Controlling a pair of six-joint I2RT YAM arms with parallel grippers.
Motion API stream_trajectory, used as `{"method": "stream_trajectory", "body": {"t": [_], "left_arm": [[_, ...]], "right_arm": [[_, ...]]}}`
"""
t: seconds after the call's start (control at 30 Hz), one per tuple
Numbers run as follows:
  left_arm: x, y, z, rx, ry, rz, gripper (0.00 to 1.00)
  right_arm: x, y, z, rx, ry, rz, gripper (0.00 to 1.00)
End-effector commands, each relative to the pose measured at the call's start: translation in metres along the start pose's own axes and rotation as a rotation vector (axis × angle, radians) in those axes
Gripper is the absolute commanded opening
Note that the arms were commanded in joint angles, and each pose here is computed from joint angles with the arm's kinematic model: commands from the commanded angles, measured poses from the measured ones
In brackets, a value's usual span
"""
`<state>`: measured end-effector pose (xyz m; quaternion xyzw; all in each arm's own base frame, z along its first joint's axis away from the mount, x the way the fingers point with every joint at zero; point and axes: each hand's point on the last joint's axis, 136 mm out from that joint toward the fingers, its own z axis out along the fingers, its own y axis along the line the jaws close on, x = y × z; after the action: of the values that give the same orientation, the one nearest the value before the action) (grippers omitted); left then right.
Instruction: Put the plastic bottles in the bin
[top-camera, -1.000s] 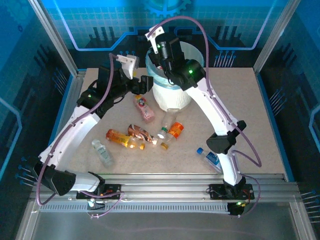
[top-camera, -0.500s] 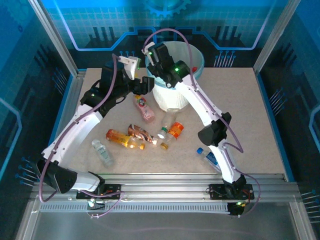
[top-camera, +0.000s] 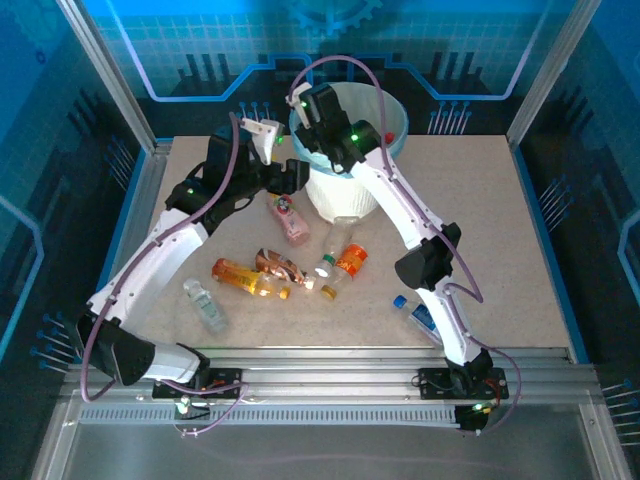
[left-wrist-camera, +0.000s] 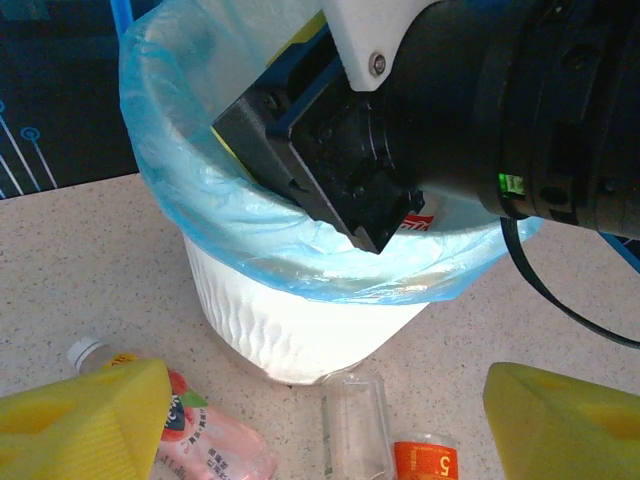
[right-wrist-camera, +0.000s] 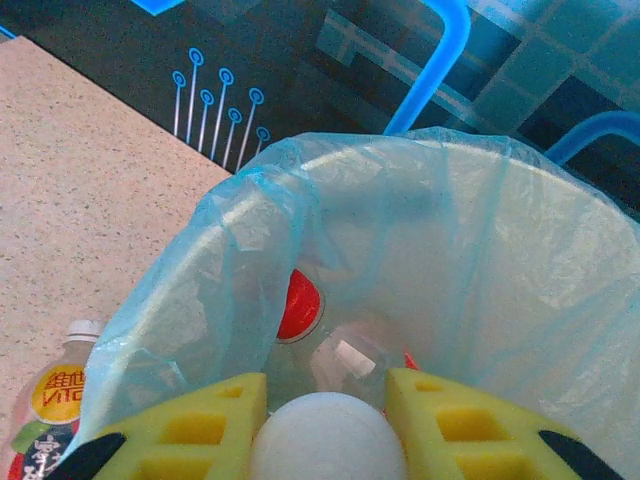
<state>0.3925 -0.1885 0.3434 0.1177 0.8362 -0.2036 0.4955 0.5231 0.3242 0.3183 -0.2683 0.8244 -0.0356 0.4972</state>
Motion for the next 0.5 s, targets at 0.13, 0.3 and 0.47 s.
{"method": "stream_trajectory", "body": {"t": [0.13,0.3,0.47], "left_arm": [[0.001,0.023,0.000,-0.037,-0.014,-0.059,0.83],[-0.001,0.035,0.000,-0.052,-0.026,-0.102,0.83],[0.001,0.040,0.001,-0.059,-0.022,-0.109,0.83]], "right_arm": [[0.069,0.027,0.043,-0.121,0.209,0.122,0.04],[0.078,-0.019,0.042,-0.044,0.242,0.332,0.03],[0.079,-0.057,0.040,0.053,0.224,0.415,0.03]]}}
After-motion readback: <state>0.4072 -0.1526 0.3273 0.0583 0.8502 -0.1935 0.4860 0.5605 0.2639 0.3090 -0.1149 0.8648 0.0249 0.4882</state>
